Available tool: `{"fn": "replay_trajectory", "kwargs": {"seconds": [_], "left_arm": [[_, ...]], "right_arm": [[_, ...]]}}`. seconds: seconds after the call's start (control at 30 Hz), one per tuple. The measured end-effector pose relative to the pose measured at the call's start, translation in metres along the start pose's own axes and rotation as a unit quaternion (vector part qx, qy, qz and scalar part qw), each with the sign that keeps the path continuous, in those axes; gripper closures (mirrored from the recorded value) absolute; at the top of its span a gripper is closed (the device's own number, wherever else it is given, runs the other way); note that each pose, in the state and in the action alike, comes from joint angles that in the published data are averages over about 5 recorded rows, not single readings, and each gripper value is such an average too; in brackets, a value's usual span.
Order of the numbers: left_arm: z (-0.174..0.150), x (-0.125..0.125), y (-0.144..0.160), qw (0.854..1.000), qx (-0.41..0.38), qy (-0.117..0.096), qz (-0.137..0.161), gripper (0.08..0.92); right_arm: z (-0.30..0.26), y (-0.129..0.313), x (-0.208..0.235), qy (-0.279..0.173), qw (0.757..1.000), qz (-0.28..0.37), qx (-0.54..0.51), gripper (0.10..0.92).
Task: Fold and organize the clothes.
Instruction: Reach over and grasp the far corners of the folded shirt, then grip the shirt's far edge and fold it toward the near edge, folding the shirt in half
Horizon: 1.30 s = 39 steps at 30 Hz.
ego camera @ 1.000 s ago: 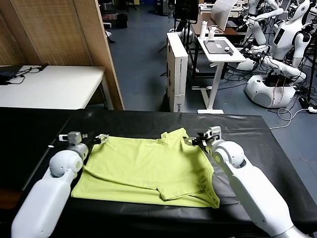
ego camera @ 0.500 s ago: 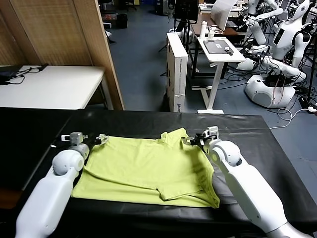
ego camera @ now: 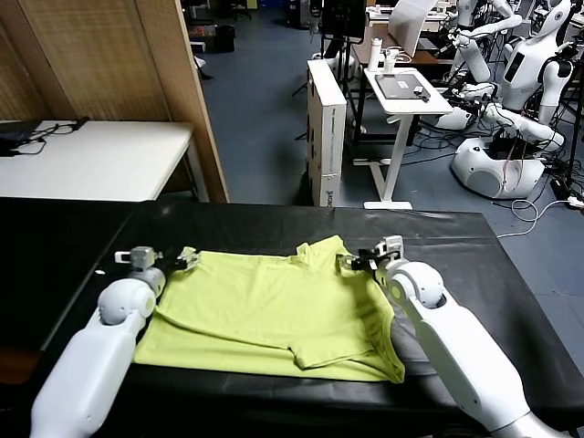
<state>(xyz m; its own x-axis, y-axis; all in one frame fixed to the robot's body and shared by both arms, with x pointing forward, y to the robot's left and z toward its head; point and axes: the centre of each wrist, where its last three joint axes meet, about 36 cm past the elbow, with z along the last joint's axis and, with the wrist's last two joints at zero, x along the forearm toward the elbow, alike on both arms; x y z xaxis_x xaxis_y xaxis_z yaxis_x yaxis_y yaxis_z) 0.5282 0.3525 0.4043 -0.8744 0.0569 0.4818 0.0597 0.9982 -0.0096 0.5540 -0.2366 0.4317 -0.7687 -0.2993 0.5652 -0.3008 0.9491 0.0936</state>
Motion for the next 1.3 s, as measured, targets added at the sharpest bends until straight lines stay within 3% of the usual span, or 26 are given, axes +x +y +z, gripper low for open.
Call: {"fn": "replay_trajectory", "kwargs": {"seconds": [0.13, 0.27, 0.43, 0.6, 0.7, 1.03, 1.3], "left_arm": [[0.001, 0.000, -0.001, 1.000, -0.002, -0.001, 0.001, 0.159], [0.004, -0.001, 0.000, 1.000, -0.002, -0.001, 0.002, 0.280], [0.005, 0.000, 0.001, 1.000, -0.003, -0.004, 0.007, 0.389], [0.005, -0.002, 0.001, 1.000, -0.002, -0.007, 0.008, 0.641], [0.005, -0.002, 0.001, 1.000, -0.001, -0.008, 0.008, 0.731], [0.002, 0.007, 0.003, 1.000, 0.012, -0.018, 0.009, 0.796], [-0.001, 0.033, 0.008, 0.999, 0.026, -0.034, 0.011, 0.801]], "right_arm": [[0.002, 0.000, -0.001, 0.002, 1.000, 0.000, 0.000, 0.438], [0.004, 0.000, -0.002, 0.003, 1.000, 0.000, 0.000, 0.498], [0.005, 0.002, -0.003, 0.002, 1.000, -0.003, 0.001, 0.683], [0.005, 0.003, -0.004, -0.004, 1.000, -0.006, 0.001, 0.828], [0.006, 0.003, -0.004, -0.013, 1.000, -0.004, 0.000, 0.874], [0.002, 0.001, 0.004, -0.068, 0.997, -0.011, -0.018, 0.882], [0.005, -0.001, 0.029, -0.087, 0.996, -0.019, -0.023, 0.882]]}}
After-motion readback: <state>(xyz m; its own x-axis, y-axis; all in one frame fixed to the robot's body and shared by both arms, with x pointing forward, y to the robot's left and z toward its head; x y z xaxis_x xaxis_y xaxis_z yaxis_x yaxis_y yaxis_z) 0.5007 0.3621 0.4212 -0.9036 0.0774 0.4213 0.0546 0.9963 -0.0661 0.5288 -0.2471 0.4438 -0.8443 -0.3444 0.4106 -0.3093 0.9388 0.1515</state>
